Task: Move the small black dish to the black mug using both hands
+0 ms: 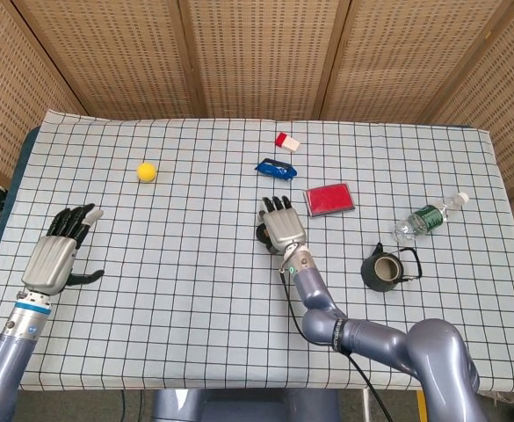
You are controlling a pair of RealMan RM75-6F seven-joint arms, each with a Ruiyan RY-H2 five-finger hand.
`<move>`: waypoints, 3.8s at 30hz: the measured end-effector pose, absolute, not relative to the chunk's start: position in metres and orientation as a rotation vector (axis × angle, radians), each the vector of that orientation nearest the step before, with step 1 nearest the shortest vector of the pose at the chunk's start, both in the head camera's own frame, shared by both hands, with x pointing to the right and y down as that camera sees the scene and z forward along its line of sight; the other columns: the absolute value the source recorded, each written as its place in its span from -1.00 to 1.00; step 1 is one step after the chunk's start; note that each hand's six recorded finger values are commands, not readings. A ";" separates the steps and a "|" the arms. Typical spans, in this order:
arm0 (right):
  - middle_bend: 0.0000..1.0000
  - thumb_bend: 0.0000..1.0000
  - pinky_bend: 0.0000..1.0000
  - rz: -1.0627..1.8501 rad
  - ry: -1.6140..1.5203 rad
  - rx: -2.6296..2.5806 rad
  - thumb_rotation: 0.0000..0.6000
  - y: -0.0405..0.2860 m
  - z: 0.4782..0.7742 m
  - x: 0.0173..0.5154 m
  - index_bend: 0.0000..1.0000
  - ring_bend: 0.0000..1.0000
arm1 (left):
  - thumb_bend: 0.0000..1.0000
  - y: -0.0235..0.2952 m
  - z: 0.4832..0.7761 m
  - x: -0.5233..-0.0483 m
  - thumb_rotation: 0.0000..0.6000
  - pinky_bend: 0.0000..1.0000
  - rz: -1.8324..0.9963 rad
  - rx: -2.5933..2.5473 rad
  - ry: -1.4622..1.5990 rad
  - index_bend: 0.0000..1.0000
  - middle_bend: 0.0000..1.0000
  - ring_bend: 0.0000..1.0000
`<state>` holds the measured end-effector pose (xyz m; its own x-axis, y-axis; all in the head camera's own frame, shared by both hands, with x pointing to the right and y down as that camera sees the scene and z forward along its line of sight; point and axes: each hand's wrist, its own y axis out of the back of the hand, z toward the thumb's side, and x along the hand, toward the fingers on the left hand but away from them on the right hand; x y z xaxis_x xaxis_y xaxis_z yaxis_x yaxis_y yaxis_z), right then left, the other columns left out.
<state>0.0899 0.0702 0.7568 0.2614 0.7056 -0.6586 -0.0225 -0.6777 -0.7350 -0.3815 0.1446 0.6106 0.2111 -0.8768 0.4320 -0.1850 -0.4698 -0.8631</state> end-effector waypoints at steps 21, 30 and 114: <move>-0.76 -0.11 -1.00 1.499 -0.598 -1.888 1.00 0.074 0.768 0.091 -0.24 -1.00 | -0.76 0.144 0.611 -0.381 1.00 -1.00 -1.294 -1.823 0.991 -0.84 -1.00 -1.00; -0.73 -0.09 -1.00 1.468 -0.617 -1.875 1.00 0.074 0.760 0.087 -0.15 -1.00 | -0.76 0.144 0.610 -0.382 1.00 -1.00 -1.291 -1.826 0.996 -0.84 -1.00 -1.00; -0.79 -0.11 -1.00 1.714 -0.825 -1.645 1.00 0.148 0.670 0.330 -0.11 -1.00 | -0.77 0.152 0.595 -0.375 1.00 -1.00 -1.241 -1.791 1.001 -0.82 -1.00 -1.00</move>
